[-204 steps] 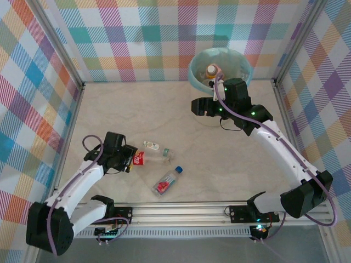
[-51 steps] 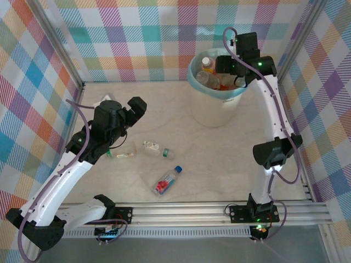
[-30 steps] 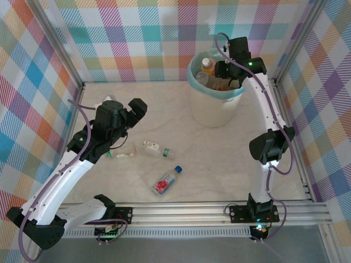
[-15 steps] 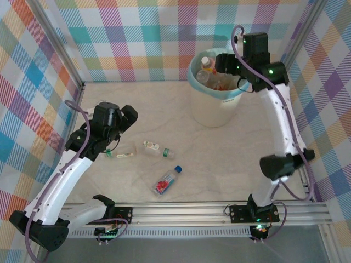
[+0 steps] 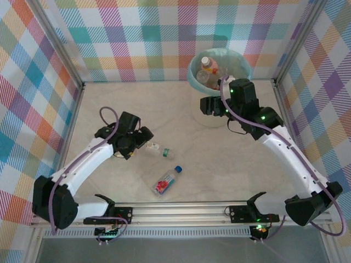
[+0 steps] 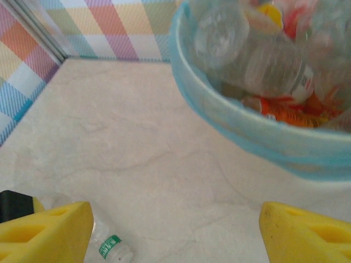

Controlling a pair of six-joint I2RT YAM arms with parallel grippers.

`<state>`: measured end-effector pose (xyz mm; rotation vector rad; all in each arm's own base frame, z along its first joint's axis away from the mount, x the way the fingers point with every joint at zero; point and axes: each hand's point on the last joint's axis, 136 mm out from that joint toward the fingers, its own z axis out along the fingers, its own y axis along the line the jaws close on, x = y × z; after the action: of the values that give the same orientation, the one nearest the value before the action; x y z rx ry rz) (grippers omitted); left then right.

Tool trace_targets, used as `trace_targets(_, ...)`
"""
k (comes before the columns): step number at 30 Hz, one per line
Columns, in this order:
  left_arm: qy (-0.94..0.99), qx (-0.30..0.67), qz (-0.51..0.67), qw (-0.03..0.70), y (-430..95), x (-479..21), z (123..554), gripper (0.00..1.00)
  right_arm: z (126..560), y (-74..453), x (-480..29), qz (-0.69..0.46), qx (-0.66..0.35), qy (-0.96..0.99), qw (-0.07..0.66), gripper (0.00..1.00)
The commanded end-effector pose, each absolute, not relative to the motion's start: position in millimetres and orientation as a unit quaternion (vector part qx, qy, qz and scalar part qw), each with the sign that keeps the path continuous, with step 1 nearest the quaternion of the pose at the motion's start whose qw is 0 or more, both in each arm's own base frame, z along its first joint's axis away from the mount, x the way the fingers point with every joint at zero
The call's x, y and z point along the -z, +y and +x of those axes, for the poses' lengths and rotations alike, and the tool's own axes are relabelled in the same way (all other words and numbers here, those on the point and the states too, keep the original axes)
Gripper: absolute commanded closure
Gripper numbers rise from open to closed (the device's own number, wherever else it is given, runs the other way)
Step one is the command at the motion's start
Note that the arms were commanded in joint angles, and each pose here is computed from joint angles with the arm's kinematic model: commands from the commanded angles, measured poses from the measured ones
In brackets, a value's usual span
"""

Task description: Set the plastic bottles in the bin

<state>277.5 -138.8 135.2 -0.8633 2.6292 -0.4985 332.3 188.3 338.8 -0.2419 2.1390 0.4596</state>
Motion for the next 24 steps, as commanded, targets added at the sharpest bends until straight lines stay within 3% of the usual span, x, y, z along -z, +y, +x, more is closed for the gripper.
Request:
trace_targets(1, 0.918, 0.199, -0.307, 0.155, -161, -133, 291, 0.00, 327, 189, -345, -0.087, -0.207, 0.856, 0.465, 0.20)
trace_targets(20, 0.916, 0.166, -0.356, 0.077, -196, -56, 306, 0.00, 307, 172, -339, -0.101, -0.188, 0.850, 0.482, 0.16)
trace_targets(24, 0.920, 0.161, -0.352, 0.066, -201, -44, 309, 0.07, 305, 166, -338, -0.103, -0.175, 0.849, 0.487, 0.15)
